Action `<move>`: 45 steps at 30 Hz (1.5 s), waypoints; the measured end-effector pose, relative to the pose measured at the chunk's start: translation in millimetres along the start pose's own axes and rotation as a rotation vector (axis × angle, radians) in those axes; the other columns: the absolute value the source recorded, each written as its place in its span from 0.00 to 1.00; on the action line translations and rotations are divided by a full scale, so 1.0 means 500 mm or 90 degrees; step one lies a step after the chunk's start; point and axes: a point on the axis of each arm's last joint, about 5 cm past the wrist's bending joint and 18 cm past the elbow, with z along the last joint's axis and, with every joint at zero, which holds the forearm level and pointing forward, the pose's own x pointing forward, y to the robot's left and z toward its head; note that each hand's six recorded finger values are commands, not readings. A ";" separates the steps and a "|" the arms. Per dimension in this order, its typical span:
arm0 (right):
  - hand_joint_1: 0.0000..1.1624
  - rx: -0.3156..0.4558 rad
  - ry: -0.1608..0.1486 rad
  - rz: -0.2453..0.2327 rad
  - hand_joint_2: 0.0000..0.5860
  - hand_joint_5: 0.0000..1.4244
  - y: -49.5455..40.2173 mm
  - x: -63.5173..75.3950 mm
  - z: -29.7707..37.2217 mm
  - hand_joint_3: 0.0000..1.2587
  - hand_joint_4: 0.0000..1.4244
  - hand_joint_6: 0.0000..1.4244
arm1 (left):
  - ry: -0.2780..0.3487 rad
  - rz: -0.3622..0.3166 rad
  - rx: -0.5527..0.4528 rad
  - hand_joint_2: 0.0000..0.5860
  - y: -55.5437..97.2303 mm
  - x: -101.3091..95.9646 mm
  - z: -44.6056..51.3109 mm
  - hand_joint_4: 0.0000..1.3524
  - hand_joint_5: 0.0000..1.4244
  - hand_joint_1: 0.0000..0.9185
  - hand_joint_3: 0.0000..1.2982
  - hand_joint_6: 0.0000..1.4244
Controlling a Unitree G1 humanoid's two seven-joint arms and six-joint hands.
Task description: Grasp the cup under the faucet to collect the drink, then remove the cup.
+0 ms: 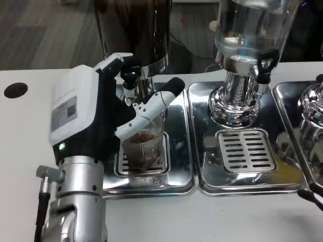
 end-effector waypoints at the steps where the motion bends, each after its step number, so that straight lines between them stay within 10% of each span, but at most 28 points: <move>1: 0.40 0.000 0.000 0.000 0.57 0.00 0.000 0.000 0.000 0.09 0.00 0.00 | 0.000 0.000 0.000 0.11 0.000 0.000 0.000 0.28 0.67 0.05 0.33 0.66; 29: 0.40 -0.001 -0.009 0.001 0.57 0.01 0.000 0.007 0.002 0.09 0.00 0.00 | -0.001 0.001 0.001 0.10 0.002 0.001 -0.002 0.28 0.67 0.05 0.33 0.66; 37: 0.40 -0.001 -0.012 0.001 0.57 0.01 -0.001 0.010 0.002 0.09 0.00 0.00 | 0.001 -0.010 -0.044 0.06 0.003 0.001 -0.009 0.03 0.62 0.00 0.11 0.66; 45: 0.41 0.002 -0.011 0.005 0.56 0.02 0.002 0.012 0.001 0.09 0.00 0.00 | -0.036 0.047 -0.088 0.05 0.009 -0.005 -0.022 0.06 0.30 0.00 0.14 0.53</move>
